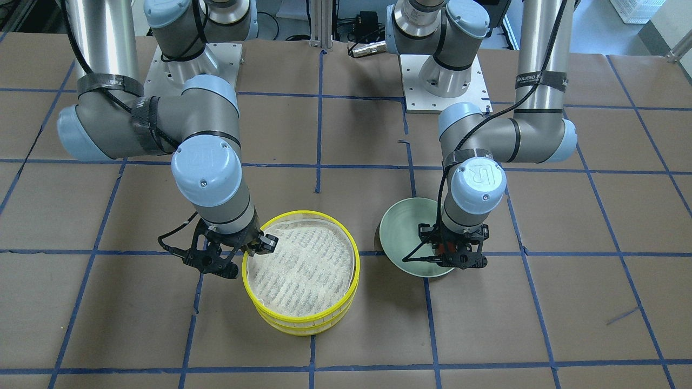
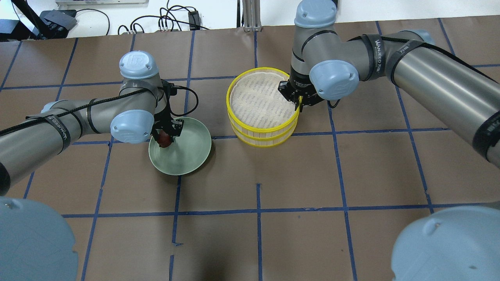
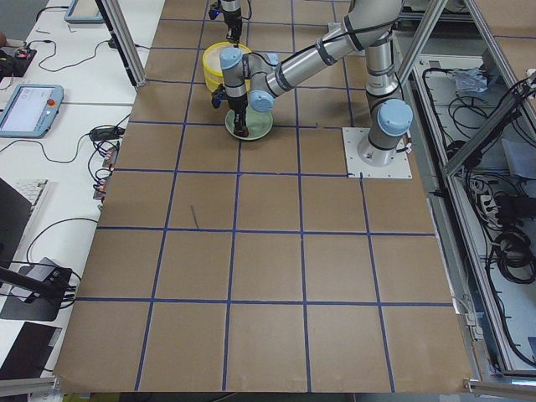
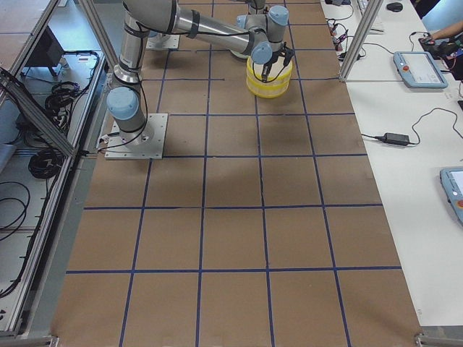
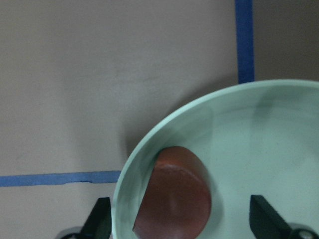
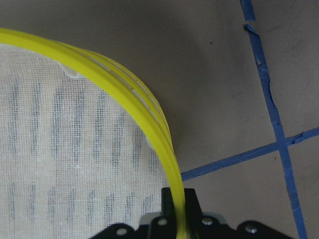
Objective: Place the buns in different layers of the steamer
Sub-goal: 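Grasp the dark red bun with left while right releases the tier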
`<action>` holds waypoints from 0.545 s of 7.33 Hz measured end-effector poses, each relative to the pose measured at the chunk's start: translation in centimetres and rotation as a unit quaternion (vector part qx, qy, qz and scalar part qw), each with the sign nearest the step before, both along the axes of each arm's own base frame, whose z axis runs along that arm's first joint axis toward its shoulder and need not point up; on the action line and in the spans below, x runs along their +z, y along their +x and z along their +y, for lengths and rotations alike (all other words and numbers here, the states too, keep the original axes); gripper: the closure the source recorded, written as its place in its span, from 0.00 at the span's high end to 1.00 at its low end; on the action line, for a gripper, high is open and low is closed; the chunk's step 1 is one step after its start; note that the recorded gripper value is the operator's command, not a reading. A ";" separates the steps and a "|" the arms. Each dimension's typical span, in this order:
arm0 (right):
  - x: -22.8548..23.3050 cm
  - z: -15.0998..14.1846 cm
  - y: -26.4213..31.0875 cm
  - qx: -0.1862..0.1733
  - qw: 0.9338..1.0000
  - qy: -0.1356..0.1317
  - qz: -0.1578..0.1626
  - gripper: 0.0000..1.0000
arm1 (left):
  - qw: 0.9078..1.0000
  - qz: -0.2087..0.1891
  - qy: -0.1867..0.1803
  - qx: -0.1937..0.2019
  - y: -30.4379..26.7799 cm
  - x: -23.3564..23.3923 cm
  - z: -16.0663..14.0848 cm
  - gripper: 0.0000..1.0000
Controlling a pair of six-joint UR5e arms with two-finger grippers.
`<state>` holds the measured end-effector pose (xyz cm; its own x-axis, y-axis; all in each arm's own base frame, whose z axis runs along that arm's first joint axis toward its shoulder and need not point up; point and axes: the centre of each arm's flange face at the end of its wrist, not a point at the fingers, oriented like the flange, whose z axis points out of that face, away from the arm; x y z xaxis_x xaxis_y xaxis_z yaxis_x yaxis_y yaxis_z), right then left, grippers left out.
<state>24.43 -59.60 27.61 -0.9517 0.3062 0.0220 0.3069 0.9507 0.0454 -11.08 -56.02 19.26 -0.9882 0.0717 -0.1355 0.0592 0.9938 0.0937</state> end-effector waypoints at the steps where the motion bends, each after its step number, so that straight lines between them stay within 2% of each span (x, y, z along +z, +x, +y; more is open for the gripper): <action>1: 0.7 -0.1 -0.2 0.012 1.000 -0.004 0.001 0.99 | 1.000 0.001 -0.002 0.001 0.0 0.1 -0.1 0.00; 2: 2.1 -0.3 -0.6 0.028 1.000 -0.009 0.002 0.99 | 1.000 0.002 -0.007 0.000 0.0 0.3 -0.2 0.00; 4: 7.0 -0.6 -3.2 0.049 0.999 -0.005 0.002 0.99 | 0.999 0.001 -0.049 0.002 -0.2 3.6 -1.3 0.00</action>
